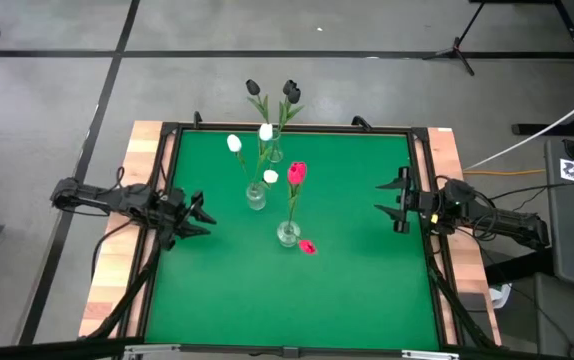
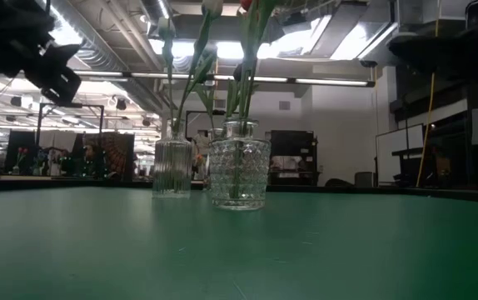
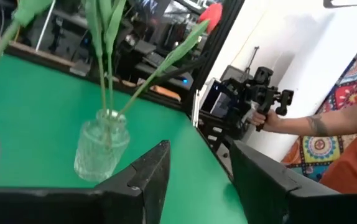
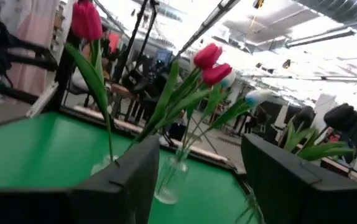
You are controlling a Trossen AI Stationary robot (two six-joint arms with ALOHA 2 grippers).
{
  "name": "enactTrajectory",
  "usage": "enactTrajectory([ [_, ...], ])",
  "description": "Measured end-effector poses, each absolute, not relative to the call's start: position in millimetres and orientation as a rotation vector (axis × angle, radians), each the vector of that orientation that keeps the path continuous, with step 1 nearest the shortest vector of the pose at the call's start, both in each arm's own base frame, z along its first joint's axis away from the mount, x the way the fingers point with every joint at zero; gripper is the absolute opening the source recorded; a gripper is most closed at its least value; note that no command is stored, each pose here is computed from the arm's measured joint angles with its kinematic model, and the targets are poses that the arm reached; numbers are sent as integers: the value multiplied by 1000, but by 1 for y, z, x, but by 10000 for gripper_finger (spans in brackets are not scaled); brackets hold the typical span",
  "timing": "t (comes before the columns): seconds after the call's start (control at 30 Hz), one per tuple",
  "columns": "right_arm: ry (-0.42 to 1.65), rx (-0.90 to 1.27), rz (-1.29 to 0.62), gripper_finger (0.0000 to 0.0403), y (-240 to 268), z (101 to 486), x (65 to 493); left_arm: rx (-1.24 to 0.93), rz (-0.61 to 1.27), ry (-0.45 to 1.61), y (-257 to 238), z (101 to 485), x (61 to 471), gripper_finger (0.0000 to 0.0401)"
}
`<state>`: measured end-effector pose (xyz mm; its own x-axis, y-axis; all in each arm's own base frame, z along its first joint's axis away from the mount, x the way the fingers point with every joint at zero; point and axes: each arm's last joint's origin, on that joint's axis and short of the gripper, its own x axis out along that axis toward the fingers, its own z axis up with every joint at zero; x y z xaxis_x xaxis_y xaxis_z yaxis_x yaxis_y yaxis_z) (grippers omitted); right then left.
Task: Sort flowers into vase by color
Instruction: Return to Home Position
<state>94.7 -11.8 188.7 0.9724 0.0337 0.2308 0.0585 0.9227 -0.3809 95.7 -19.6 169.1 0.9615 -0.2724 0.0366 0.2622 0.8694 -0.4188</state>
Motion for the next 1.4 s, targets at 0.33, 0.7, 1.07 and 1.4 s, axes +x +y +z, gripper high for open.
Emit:
enactTrajectory([
  [0.33,-72,-429,-41,227,-14,173,97,-336,-151,-34,-16,171,96,163],
  [0.7,32,-499,-153,227,-18,166,97,-357,-56,-36,-13,170,97,163],
  [1.07,-88,-397,210,227,-7,170,97,-363,-29,-57,-12,172,96,163],
  [1.4,-89,-435,202,227,-7,170,97,-375,-79,-36,-14,171,96,163],
])
